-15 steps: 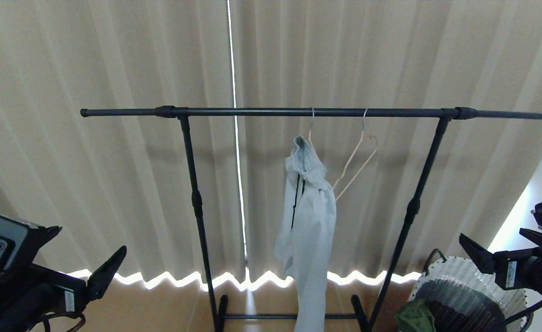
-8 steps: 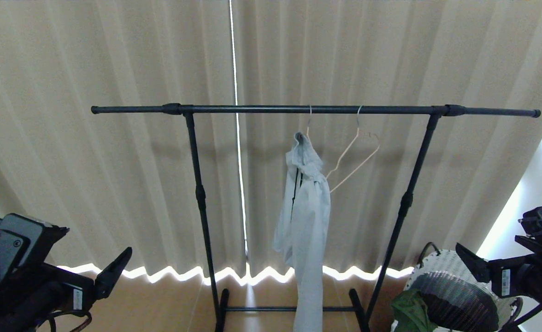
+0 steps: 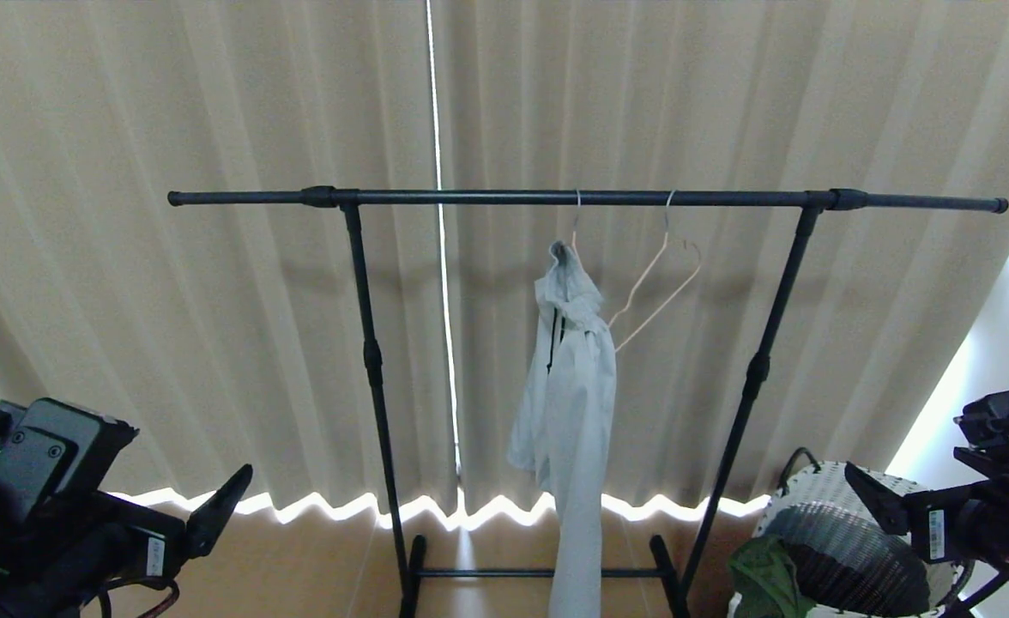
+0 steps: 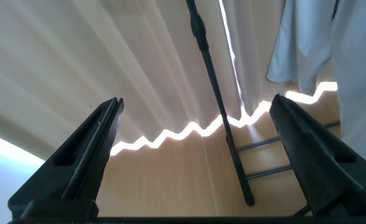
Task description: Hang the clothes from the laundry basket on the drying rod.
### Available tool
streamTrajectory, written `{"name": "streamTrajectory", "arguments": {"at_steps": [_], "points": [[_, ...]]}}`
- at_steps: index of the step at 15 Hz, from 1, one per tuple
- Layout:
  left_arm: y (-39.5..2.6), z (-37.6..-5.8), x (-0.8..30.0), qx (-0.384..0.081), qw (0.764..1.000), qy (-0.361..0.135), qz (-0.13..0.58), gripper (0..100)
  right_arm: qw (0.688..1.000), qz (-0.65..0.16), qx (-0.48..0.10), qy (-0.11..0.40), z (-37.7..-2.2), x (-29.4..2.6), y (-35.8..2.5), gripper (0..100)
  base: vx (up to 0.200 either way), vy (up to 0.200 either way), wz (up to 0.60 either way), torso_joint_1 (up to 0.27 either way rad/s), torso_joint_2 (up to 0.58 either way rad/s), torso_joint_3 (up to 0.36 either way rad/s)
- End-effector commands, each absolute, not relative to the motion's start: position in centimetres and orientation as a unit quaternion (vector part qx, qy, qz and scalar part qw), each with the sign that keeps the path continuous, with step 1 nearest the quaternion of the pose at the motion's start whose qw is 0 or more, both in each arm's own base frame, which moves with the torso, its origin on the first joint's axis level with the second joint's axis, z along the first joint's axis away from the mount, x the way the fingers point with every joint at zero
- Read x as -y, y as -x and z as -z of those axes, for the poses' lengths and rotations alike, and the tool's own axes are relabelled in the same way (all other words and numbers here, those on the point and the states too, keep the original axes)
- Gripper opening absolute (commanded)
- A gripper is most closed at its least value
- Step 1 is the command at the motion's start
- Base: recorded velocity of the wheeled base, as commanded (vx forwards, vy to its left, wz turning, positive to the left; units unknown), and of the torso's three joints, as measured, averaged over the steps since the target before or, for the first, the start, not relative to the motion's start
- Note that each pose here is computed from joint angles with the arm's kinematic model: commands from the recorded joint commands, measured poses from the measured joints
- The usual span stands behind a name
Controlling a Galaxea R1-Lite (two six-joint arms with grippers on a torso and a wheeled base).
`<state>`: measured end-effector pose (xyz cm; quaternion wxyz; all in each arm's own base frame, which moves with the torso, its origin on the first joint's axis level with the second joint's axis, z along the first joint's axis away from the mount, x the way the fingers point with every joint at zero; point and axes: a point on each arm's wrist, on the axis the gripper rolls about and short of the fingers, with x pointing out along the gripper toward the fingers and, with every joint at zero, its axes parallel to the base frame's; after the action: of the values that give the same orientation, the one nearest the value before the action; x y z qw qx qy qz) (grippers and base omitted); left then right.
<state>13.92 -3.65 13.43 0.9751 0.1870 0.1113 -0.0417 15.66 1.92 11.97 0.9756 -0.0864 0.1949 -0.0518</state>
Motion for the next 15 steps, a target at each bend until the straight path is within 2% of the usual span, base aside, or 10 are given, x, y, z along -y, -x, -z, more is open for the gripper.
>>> {"name": "streamTrajectory", "arguments": {"at_steps": [1,15], "points": [[-13.96,-13.38,3.66,-0.113,0.975,-0.188,0.042,100,0.975,0.052,-0.196,0.087,-11.92,-1.93,-15.68,100,0.000,0.000,0.00,-0.198,0.40,0.207],[-13.94,-13.58,3.36,-0.108,0.976,-0.188,0.031,100,0.973,0.051,-0.205,0.090,-11.56,-1.90,-15.50,100,0.000,0.000,0.00,-0.224,0.49,0.261]]}}
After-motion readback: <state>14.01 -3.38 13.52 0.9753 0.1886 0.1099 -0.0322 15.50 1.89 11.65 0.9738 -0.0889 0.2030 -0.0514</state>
